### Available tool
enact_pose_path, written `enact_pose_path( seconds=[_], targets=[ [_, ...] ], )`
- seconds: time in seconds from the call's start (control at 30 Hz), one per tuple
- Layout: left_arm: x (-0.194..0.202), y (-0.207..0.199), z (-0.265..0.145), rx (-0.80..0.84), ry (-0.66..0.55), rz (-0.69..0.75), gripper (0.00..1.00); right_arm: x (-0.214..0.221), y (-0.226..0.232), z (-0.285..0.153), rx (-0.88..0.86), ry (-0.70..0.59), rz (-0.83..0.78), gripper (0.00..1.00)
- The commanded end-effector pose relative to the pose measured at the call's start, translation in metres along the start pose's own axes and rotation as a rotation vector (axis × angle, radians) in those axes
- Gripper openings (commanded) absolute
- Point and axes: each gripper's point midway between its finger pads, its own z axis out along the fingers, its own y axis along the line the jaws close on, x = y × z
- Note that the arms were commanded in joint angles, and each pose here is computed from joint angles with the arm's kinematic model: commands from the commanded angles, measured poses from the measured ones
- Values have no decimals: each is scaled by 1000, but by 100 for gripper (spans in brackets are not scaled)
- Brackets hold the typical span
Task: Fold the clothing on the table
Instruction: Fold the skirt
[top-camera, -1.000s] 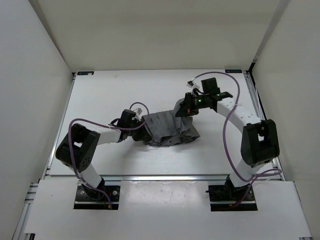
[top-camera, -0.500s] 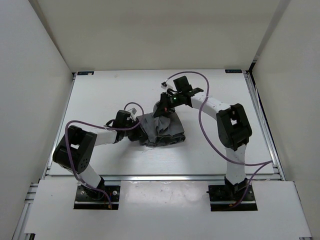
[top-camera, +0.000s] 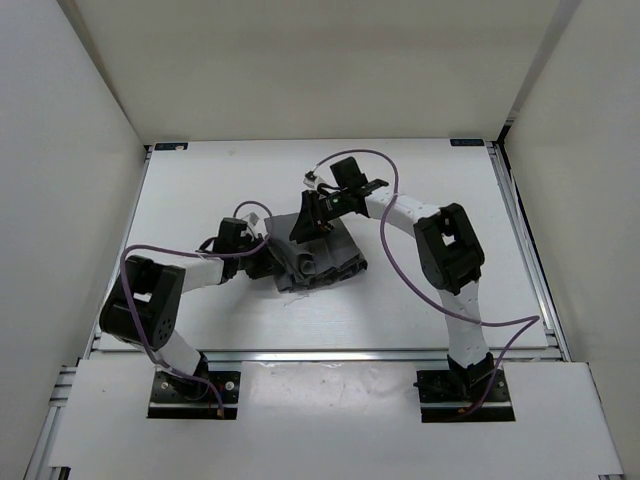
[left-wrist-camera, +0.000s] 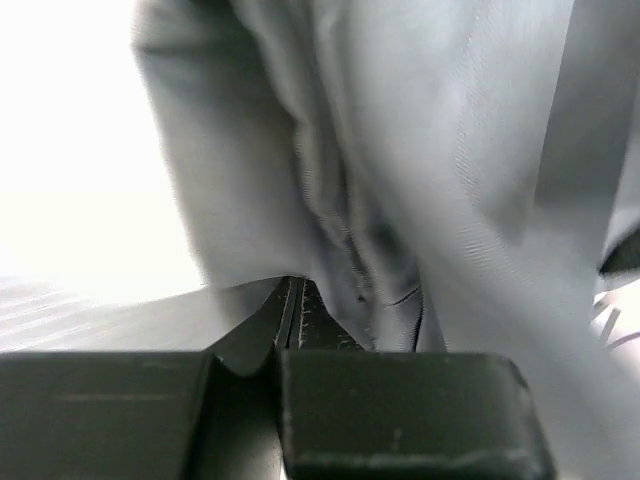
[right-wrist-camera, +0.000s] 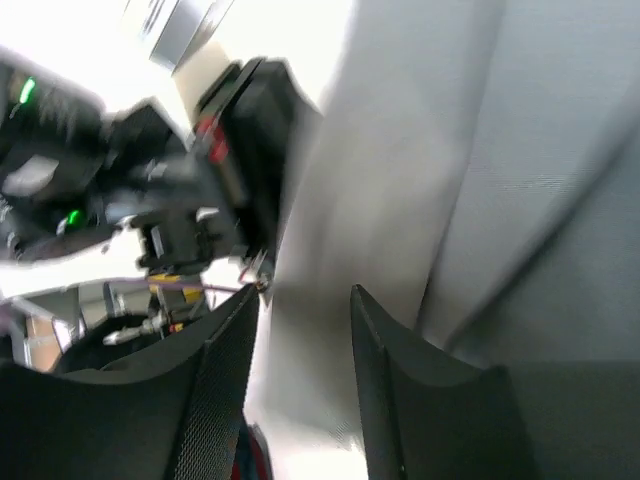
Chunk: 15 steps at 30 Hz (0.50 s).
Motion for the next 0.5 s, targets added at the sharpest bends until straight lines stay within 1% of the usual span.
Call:
enact_pose_path(
  seconds=[0.0,0.03,0.1,0.13,0.17,0.2,0.23,0.27,0.3,0.33,0.37,0.4,0.43,0.47],
  targets=[
    [-26,-3,-24,31,-82,-5,6,-9,70,-23,-156,-25,-148,49],
    [-38,-1,-33,29,-114,-13,6,-8,76,-27,-173,-27,-160,49],
    [-48,5,-48,0,-138,-21,7,-5,96,-42,-193,-49,-203,49],
    [-61,6,-60,-4,-178,-8,7,-8,96,-47,-175,-77,-208,48],
    [-63,8,-66,-26,-172,12,6,-8,97,-57,-165,-101,-216,48],
    [-64,17,-74,-79,-178,10,7,-9,90,-64,-145,-122,-209,47],
    [-76,18,-81,-108,-212,42,7,-14,77,-70,-109,-150,-188,47],
    [-78,15,-86,-112,-203,71,7,-13,73,-71,-99,-151,-175,46],
    [-80,11,-89,-100,-204,71,7,-16,62,-75,-90,-157,-163,46],
    [-87,-9,-93,-22,-211,84,6,-18,55,-79,-79,-160,-143,45],
    [-87,-31,-95,79,-190,78,6,-19,49,-80,-63,-168,-131,44],
    [-93,-48,-94,151,-200,48,7,-22,36,-84,-34,-184,-117,43],
    [-91,-70,-91,250,-179,73,7,-21,30,-83,-22,-185,-106,43],
    [-85,-82,-85,293,-143,47,7,-21,19,-88,5,-199,-69,43]
  ],
)
